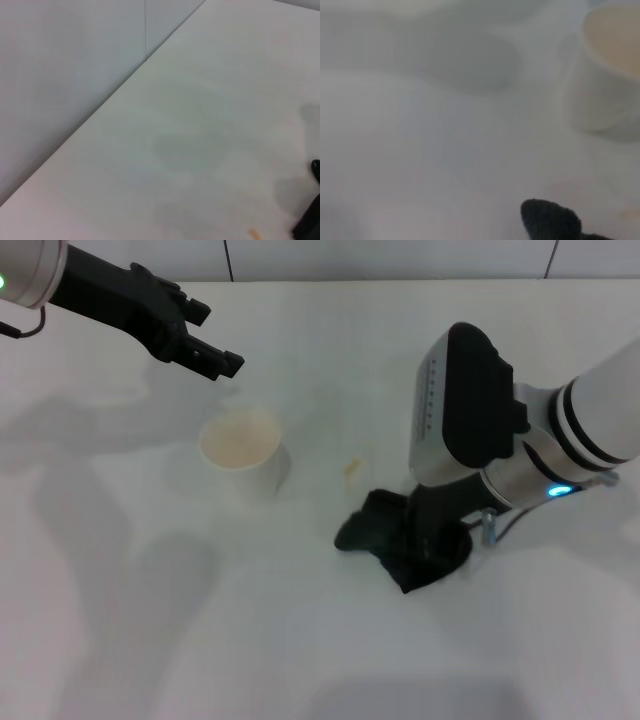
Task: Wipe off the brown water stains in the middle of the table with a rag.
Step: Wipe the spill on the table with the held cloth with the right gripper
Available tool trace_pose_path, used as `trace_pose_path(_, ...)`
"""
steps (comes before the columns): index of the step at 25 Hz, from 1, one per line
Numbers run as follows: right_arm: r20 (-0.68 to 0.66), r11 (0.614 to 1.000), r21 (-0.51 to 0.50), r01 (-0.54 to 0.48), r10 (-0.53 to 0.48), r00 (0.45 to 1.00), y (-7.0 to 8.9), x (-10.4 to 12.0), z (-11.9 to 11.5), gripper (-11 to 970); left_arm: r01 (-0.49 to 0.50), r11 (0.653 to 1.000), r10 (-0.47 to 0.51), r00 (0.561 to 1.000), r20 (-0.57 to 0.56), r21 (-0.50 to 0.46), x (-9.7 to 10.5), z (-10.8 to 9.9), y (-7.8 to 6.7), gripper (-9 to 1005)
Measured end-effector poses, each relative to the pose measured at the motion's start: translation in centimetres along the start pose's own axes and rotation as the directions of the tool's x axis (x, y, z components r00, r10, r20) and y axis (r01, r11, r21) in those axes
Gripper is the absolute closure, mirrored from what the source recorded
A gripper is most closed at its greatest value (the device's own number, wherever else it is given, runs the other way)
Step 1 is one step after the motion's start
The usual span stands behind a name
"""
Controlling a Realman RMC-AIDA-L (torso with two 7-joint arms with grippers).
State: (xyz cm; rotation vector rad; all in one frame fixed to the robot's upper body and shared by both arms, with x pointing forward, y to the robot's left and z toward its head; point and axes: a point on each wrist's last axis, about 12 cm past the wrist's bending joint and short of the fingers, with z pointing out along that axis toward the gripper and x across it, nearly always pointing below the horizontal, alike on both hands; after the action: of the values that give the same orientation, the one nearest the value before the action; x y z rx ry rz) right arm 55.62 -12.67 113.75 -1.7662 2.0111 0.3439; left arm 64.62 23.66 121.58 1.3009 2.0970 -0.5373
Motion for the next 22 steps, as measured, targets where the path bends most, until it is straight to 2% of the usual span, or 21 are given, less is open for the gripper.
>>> trace_pose_path(4,0.06,0.997,0.082,-0.007,0.002,0.998,-0.6,-0.5,0.6,841,0.001,1.0,-0.001,1.0,-0.002,-0.003,0.1,0.0,0.0,119)
trace_pose_path(10,0.129,0.975,0.221,0.017,-0.047,0.99,-1.0,-1.0,2.3,834,0.001,1.0,-0.001,1.0,-0.002,-0.004,0.1,0.0,0.0,119)
trace_pose_path(14,0.117,0.972,0.219,0.087,-0.115,0.986,-0.2,-1.7,3.2,829,0.0,1.0,0.0,1.0,-0.005,-0.009,0.0,0.0,0.1,119)
trace_pose_path(19,0.059,0.969,0.157,0.192,-0.203,0.977,1.2,-2.0,3.9,823,0.0,1.0,0.0,1.0,-0.012,-0.012,0.1,0.0,0.1,119)
trace_pose_path(22,0.02,0.965,0.147,0.215,-0.22,0.975,1.2,-1.9,3.8,820,0.001,1.0,-0.001,1.0,-0.014,-0.012,0.1,0.0,0.1,119)
